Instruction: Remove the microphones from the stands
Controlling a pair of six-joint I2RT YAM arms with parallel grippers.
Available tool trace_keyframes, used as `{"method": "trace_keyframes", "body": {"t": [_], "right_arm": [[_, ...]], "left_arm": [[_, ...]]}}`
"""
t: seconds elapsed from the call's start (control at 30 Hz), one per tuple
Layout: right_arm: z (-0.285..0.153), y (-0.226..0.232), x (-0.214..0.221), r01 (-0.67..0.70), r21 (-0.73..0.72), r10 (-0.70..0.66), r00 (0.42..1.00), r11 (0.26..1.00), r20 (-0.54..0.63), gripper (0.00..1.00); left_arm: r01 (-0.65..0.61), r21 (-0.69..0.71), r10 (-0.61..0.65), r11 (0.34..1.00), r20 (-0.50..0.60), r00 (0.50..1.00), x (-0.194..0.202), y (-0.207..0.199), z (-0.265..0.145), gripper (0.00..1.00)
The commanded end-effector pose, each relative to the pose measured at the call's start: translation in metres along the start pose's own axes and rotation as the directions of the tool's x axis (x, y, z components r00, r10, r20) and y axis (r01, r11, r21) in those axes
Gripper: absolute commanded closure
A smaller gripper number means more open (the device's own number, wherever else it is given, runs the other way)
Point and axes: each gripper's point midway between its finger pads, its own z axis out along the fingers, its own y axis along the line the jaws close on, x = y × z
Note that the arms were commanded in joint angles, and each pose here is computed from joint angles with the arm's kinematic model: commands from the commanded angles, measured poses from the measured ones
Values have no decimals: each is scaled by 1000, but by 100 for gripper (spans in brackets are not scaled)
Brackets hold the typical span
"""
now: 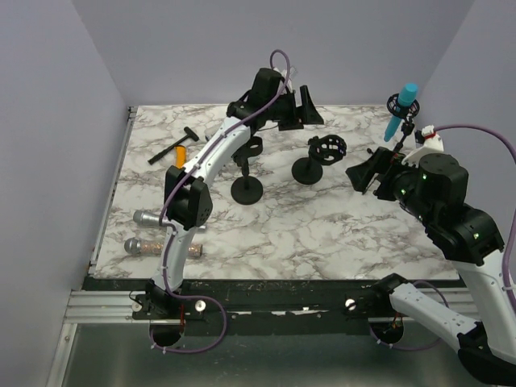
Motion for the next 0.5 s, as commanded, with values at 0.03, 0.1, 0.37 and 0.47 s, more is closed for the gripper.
{"method": "trace_keyframes", "body": {"t": [0.03, 0.1, 0.37, 0.47], "right_arm": [[-2, -8, -5, 9, 39, -9, 1000, 999, 21, 0], [-3, -18, -9, 26, 93, -30, 999, 995, 39, 0], [6, -32, -24, 62, 206, -77, 995, 977, 66, 0], [18, -40, -25, 69, 275, -87, 995, 959, 55, 0]], "left_arm": [[-129, 98, 119, 987, 107, 987, -40, -86, -79, 16], [-162, 106, 149, 981, 119, 982, -39, -101, -99, 16], [-308, 91, 294, 947, 134, 946, 5, -124, -188, 14], [-352, 85, 341, 932, 119, 932, 33, -116, -209, 14]]}}
